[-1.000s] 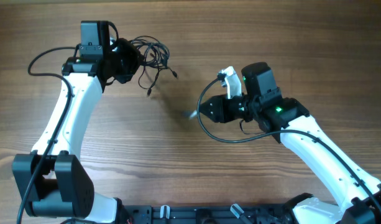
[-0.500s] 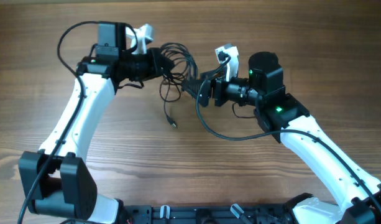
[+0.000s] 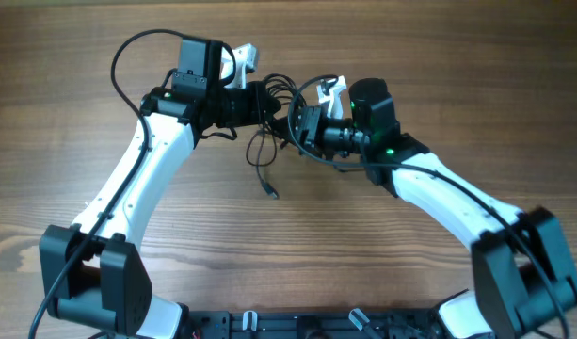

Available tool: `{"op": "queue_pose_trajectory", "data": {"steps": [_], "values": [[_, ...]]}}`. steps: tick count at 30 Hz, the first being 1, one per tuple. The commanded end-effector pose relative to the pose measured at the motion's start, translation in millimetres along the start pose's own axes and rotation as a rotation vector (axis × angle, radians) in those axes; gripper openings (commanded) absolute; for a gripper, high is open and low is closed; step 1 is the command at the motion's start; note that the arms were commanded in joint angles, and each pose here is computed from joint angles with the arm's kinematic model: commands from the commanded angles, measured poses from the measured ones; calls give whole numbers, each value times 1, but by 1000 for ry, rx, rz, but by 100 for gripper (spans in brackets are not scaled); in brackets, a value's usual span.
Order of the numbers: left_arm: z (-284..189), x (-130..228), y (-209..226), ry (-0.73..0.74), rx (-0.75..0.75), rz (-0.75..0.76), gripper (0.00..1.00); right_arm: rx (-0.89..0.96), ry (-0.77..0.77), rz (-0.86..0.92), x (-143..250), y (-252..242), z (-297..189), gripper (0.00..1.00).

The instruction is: Untangle cables

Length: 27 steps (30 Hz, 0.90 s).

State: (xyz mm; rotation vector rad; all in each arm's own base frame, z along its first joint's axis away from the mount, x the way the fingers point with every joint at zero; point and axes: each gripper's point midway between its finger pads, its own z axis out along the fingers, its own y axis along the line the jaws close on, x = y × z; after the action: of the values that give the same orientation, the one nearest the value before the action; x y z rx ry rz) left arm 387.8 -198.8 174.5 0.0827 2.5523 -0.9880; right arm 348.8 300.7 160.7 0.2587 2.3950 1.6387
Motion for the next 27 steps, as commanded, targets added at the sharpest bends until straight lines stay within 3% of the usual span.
{"op": "queue_pose_trajectory", "data": {"steps": [1, 5, 10, 14, 18, 22, 25, 27], "values": [[6, 9, -10, 36, 29, -23, 4, -12, -5, 185, -6, -10, 13, 41], [11, 17, -20, 58, 40, -2, 4, -44, -22, 189, -12, -4, 15, 35], [13, 15, -14, 40, -8, -1, 4, -70, 52, 181, 0, 2, 14, 4], [7, -3, 20, -62, -176, -131, 4, -140, 194, -53, 26, 12, 10, 4], [-17, -26, 62, -168, -249, -351, 4, -247, 297, -293, 47, 27, -3, 4], [-51, -37, 117, -254, -346, -538, 4, -335, 302, -451, 53, 57, -27, 5], [-89, -36, 171, -348, -462, -744, 4, -372, 229, -584, 45, 81, -52, 5], [-111, -35, 196, -405, -472, -888, 4, -338, 167, -581, 33, 83, -61, 5]]}}
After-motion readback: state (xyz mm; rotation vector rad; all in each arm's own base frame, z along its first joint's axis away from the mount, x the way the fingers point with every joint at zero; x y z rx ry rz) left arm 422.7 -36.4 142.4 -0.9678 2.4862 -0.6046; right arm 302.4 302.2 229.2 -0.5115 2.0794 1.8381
